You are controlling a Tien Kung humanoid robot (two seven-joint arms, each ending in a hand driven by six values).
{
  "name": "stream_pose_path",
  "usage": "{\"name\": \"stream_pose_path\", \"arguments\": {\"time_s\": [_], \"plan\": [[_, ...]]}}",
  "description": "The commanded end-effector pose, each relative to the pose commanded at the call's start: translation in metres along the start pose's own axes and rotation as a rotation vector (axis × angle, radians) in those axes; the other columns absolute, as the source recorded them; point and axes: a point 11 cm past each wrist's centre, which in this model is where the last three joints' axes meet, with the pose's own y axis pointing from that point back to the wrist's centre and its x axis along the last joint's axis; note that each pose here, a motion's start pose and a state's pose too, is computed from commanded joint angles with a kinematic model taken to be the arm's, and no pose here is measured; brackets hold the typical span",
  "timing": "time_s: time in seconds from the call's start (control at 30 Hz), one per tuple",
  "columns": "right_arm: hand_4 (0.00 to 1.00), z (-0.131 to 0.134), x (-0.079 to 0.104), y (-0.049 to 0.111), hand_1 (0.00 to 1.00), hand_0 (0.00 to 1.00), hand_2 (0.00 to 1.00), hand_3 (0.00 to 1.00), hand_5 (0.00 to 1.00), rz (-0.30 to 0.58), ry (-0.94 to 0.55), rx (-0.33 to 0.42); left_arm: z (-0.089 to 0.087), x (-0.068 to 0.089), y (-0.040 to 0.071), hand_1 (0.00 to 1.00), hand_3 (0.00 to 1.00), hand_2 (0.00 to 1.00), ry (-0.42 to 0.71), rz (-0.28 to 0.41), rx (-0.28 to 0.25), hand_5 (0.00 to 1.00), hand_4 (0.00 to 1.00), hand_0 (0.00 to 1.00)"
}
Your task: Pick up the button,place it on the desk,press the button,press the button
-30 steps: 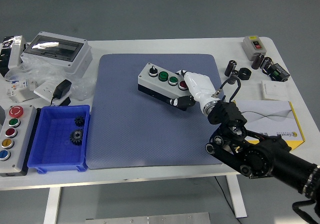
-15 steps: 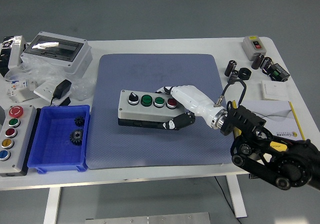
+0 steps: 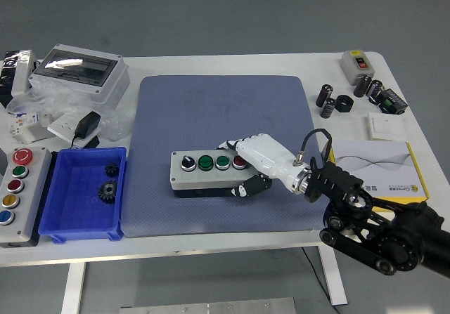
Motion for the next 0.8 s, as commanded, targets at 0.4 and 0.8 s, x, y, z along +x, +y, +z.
{"name": "stream_pose_path", "arguments": {"time_s": [0.4,0.8], "plan": [[0.282,0.009,-0.002,0.002,0.518,0.493,0.488,0.531,0.002,-0.03,-0.059,-0.054,0.0,0.001,0.0,0.601,0.6,0.531,-0.002,0.001,-0.001,0.197,0.625,0.605],[0.499,0.012,-0.004,0.004,0.772,0.792,0.792,0.809,0.002,-0.034,-0.08,-0.057,0.0,0.001,0.0,0.6,0.6,0.531,-0.006,0.002,0.0,0.2,0.624,0.605]]}}
